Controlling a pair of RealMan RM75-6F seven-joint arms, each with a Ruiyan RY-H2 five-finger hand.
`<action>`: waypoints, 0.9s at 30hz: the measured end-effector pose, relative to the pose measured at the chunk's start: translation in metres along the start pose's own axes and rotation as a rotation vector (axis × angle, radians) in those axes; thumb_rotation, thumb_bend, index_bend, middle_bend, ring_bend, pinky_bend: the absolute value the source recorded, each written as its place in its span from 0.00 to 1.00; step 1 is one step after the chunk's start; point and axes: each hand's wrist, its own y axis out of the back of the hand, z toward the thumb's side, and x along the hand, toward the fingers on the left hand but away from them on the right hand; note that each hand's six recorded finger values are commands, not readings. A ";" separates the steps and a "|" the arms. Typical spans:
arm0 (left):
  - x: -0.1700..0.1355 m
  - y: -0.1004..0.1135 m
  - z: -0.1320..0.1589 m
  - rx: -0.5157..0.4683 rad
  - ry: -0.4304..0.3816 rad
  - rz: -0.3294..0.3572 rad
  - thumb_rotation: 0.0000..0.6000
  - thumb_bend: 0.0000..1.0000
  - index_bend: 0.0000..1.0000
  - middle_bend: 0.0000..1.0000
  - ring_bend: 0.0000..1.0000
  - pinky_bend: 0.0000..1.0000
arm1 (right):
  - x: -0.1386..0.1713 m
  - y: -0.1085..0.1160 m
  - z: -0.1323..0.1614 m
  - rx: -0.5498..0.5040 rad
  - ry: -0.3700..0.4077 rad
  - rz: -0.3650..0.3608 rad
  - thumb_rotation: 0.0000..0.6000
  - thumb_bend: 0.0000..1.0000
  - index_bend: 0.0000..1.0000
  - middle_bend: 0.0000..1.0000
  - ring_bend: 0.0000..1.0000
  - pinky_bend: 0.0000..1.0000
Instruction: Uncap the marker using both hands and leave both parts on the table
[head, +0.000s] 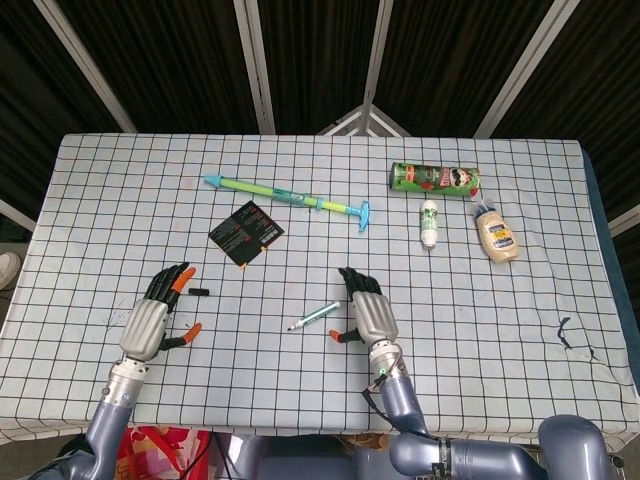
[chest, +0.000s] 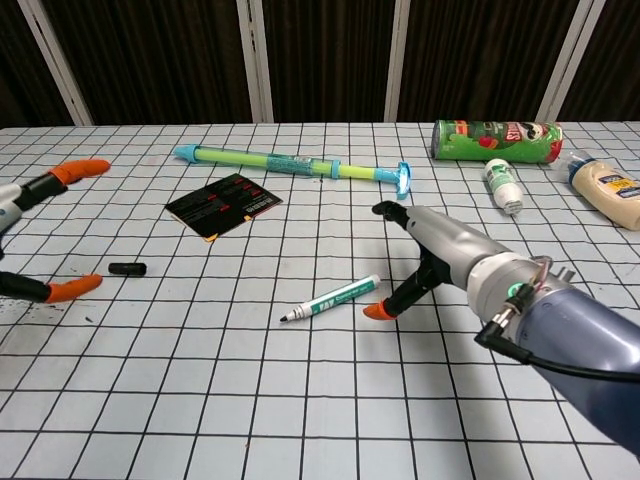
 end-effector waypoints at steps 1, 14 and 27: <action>-0.001 0.005 0.001 -0.001 -0.007 0.005 1.00 0.37 0.00 0.00 0.00 0.00 | 0.001 0.003 0.000 -0.005 0.001 -0.003 1.00 0.16 0.00 0.00 0.04 0.01; -0.054 0.113 -0.028 0.229 0.103 0.198 1.00 0.37 0.14 0.08 0.00 0.06 | 0.026 0.105 -0.050 0.062 -0.012 -0.213 1.00 0.30 0.17 0.02 0.11 0.01; -0.100 0.172 -0.076 0.307 0.329 0.170 1.00 0.37 0.06 0.04 0.00 0.06 | 0.095 0.190 -0.156 0.420 -0.027 -0.344 1.00 0.30 0.17 0.02 0.09 0.01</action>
